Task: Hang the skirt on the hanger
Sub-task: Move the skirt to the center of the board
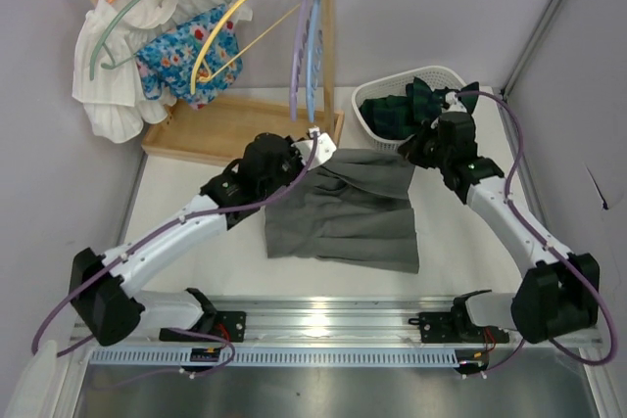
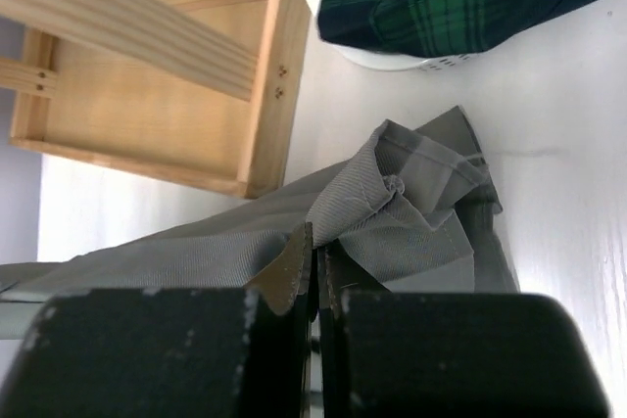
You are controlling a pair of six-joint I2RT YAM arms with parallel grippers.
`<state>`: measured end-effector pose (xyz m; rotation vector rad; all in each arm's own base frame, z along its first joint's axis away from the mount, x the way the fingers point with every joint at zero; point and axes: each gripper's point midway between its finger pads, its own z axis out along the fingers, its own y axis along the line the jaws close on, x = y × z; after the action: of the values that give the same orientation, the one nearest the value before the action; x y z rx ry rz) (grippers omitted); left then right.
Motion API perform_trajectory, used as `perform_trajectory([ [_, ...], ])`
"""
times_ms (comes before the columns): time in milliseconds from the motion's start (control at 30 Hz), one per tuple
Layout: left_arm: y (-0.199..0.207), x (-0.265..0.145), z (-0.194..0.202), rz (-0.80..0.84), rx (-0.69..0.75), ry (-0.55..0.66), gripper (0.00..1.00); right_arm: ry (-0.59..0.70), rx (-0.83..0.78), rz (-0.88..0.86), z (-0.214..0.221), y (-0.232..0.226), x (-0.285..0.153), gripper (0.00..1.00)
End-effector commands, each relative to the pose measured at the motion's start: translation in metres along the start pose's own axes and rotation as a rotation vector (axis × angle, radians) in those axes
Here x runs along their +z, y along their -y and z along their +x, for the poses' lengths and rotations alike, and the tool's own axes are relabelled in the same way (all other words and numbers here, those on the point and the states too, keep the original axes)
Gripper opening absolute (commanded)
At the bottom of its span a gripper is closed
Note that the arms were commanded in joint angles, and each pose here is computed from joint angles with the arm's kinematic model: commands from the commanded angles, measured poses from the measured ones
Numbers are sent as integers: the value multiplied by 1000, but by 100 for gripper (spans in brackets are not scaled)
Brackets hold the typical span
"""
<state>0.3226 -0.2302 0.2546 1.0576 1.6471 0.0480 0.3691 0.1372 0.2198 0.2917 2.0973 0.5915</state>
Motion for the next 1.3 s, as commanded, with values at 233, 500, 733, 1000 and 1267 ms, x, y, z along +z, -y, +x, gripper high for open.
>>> perform_trajectory([
  [233, -25, 49, 49, 35, 231, -44, 0, -11, -42, 65, -13, 23, 42, 0],
  [500, 31, 18, 68, 257, 160, 25, 0, -47, -58, 33, 6, 14, 5, 0],
  [733, 62, -3, 86, 313, 144, 65, 0, -32, -98, 29, 29, 20, -37, 0],
  [1000, 85, 2, 115, 359, 221, -9, 0, -78, -46, 63, 96, 56, -54, 0],
  [1267, 126, -7, 138, 447, 221, -64, 0, -109, -34, 61, 128, 66, -73, 0],
])
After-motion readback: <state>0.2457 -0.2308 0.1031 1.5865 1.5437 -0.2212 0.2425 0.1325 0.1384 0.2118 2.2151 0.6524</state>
